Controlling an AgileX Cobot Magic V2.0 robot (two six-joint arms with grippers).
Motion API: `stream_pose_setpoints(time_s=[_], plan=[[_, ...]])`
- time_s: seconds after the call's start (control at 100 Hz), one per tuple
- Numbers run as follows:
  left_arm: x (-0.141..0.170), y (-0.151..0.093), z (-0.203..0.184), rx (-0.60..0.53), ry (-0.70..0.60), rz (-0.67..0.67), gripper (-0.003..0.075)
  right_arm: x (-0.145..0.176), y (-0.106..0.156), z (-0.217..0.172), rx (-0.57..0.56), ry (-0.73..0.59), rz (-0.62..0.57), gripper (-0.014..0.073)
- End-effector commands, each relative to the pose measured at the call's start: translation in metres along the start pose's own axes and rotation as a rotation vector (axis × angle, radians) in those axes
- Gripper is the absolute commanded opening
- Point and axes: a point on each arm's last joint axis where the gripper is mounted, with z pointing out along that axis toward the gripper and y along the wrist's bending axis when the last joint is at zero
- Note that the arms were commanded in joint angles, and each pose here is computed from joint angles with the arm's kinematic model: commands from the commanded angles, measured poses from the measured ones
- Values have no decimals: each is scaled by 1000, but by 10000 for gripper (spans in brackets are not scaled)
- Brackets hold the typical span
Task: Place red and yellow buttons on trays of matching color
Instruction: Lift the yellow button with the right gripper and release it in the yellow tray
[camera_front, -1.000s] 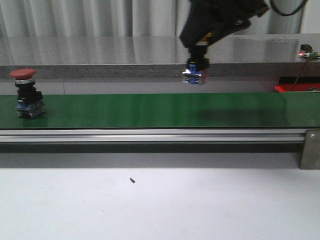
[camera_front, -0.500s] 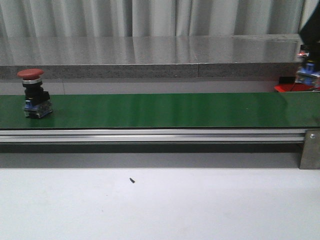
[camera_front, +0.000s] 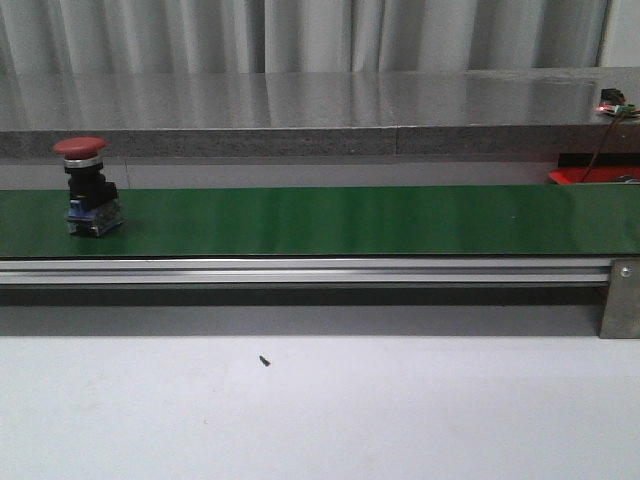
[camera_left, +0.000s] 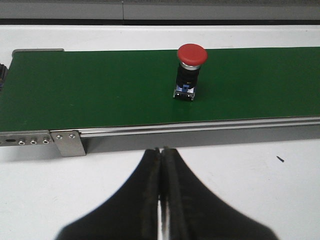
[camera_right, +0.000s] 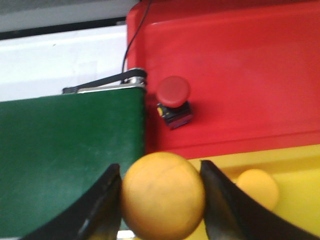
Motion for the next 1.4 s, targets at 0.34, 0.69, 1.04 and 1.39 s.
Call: stream_pose_setpoints(time_s=[0.34, 0.69, 1.04, 1.39], plan=[[-13, -1, -4, 0, -94, -4, -20, -30, -29, 28, 132, -180, 148, 156], [-13, -1, -4, 0, -94, -4, -20, -45, -44, 81, 84, -86, 160, 156], [-13, -1, -4, 0, -94, -4, -20, -41, -42, 84, 60, -48, 158, 156], [-13, -1, -4, 0, -94, -4, -20, -32, -94, 65, 166, -57, 277, 156]])
